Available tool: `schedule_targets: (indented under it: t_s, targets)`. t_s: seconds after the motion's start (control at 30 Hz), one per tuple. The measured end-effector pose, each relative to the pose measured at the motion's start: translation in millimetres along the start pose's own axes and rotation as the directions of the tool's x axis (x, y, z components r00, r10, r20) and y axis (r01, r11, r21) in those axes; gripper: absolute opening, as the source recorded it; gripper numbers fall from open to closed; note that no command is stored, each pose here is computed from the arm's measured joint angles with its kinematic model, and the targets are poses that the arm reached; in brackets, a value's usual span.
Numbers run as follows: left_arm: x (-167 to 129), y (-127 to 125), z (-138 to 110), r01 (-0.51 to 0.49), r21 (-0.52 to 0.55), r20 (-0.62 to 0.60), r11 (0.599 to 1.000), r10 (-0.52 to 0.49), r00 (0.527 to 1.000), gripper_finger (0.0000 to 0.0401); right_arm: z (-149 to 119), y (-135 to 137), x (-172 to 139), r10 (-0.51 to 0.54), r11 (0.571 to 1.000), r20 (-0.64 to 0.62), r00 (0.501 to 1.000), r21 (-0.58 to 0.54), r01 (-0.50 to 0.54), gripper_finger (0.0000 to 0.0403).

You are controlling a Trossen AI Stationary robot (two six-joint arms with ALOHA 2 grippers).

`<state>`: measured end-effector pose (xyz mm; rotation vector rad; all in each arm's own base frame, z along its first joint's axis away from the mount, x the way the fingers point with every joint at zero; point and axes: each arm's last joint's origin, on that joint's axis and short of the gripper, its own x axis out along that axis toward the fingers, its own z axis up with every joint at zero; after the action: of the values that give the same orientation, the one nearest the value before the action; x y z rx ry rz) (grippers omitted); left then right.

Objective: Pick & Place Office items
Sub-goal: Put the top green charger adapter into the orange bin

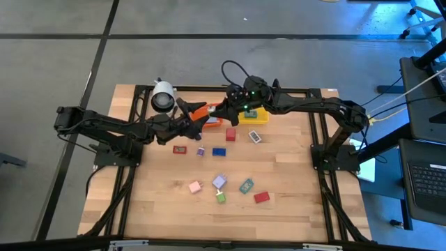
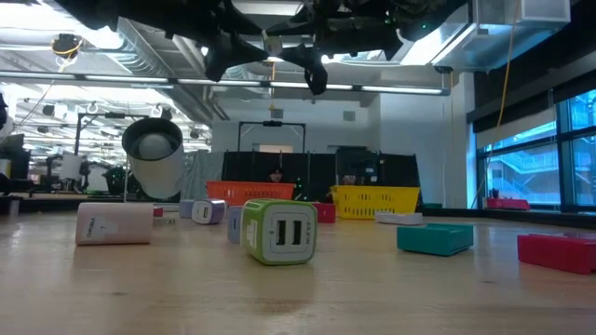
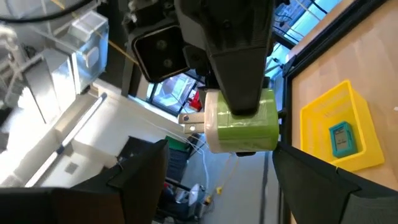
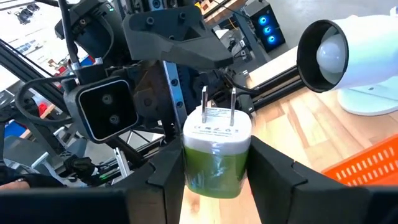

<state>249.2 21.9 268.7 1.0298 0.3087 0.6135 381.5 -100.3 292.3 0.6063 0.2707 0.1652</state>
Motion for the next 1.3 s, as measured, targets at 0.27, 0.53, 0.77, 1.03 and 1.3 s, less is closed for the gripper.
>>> schedule_targets:
  t_s: [0.27, 0.53, 0.77, 1.03, 1.3]
  targets:
    - [0.2, 0.4, 0.6, 0.008, 0.139, 0.025, 0.990, -0.011, 1.000, 0.0299, -0.6, 0.2, 0.1, 0.015, 0.999, -0.010, 1.000, 0.048, -0.015, 0.0146]
    - [5.6, -0.4, -6.9, 0.052, 0.163, 0.023, 0.985, -0.057, 0.998, 0.0301, -3.4, 7.1, 3.8, 0.085, 0.994, -0.029, 0.996, 0.066, -0.083, 0.0146]
    - [4.8, -1.9, -4.5, 0.077, 0.138, 0.078, 0.987, -0.088, 0.993, 0.0301, -1.9, 8.4, 3.9, 0.095, 0.994, -0.014, 0.995, 0.059, -0.094, 0.0146]
    - [0.7, 0.0, 5.1, 0.043, 0.132, 0.162, 0.990, -0.064, 0.985, 0.0301, -1.1, 8.5, 3.5, 0.092, 0.995, -0.009, 0.996, 0.046, -0.092, 0.0146]
    - [0.3, -0.3, 6.0, 0.055, 0.072, 0.171, 0.996, -0.066, 0.983, 0.0301, -0.3, 8.5, 3.3, 0.092, 0.995, -0.001, 0.996, 0.042, -0.092, 0.0146]
